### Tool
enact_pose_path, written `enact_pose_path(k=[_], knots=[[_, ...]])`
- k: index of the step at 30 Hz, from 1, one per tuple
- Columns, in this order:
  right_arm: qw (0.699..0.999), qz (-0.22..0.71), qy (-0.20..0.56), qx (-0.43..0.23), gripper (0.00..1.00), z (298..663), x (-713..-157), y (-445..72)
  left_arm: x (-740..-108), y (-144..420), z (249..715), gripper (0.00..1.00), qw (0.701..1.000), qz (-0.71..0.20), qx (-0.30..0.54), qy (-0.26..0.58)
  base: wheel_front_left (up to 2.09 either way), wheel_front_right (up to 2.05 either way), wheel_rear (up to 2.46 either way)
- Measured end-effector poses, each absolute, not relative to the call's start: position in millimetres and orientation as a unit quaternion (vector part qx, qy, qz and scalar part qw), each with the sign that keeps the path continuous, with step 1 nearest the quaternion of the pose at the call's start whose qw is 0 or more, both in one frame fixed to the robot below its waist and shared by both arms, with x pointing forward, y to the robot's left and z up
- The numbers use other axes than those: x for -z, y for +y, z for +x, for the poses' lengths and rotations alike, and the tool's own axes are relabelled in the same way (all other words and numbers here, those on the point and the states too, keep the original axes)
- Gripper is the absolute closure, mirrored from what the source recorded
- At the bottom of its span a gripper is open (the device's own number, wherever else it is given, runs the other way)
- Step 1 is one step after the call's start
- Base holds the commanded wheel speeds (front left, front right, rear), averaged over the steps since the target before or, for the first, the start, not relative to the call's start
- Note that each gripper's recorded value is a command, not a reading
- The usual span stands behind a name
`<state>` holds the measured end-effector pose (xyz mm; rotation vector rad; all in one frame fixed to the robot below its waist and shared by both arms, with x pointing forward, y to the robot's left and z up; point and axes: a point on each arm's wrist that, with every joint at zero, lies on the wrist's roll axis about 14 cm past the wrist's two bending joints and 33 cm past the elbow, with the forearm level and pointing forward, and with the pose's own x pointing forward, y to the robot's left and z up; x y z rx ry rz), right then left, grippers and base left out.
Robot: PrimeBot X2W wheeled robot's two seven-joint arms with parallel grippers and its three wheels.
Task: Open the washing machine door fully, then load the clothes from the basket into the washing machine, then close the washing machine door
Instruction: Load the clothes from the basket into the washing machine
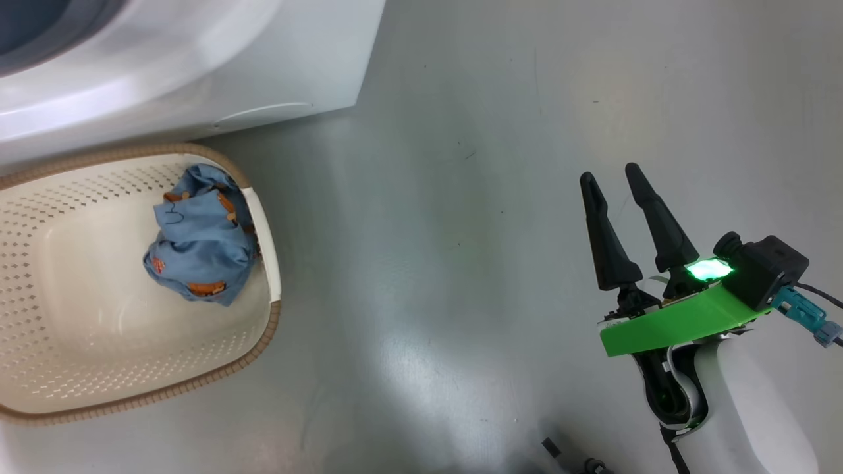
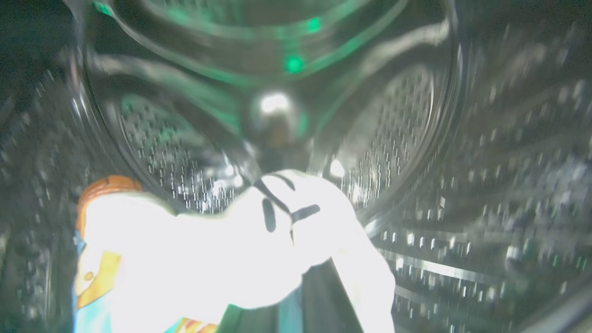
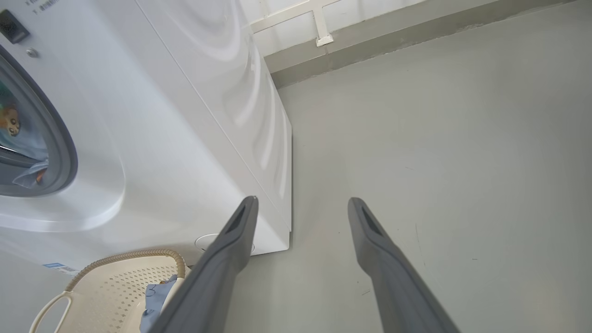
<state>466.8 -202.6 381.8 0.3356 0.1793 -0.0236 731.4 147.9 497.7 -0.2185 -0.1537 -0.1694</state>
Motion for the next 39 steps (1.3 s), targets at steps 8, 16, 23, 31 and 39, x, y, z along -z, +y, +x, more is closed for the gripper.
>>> enact_pose_path(k=[8, 16, 23, 31, 39], knots=[[0.982, 0.168, 0.09, 0.01, 0.0, 467.6, -380.4, -200.8, -456.2, 149.2, 725.3, 0.0, 0.992, -0.093, 0.082, -0.013, 0.0, 0.0, 0.0], [0.981, 0.171, 0.089, 0.006, 0.0, 469.5, -381.3, -197.3, -427.6, 147.4, 716.7, 0.0, 0.992, -0.082, 0.085, 0.039, 0.0, 0.0, 0.0], [0.981, 0.173, 0.087, 0.003, 0.0, 470.6, -381.9, -195.4, -423.5, 145.5, 717.4, 0.0, 0.991, -0.084, 0.086, 0.059, 0.0, 0.0, 0.0], [0.981, 0.175, 0.086, 0.0, 0.0, 472.1, -382.1, -193.3, -438.4, 146.0, 719.7, 0.0, 0.99, -0.109, 0.086, 0.038, 0.0, 0.0, 0.0], [0.981, 0.177, 0.082, -0.002, 0.0, 475.8, -383.1, -191.7, -425.8, 153.5, 699.5, 0.0, 0.986, -0.145, 0.072, 0.038, 0.0, 0.0, 0.0]])
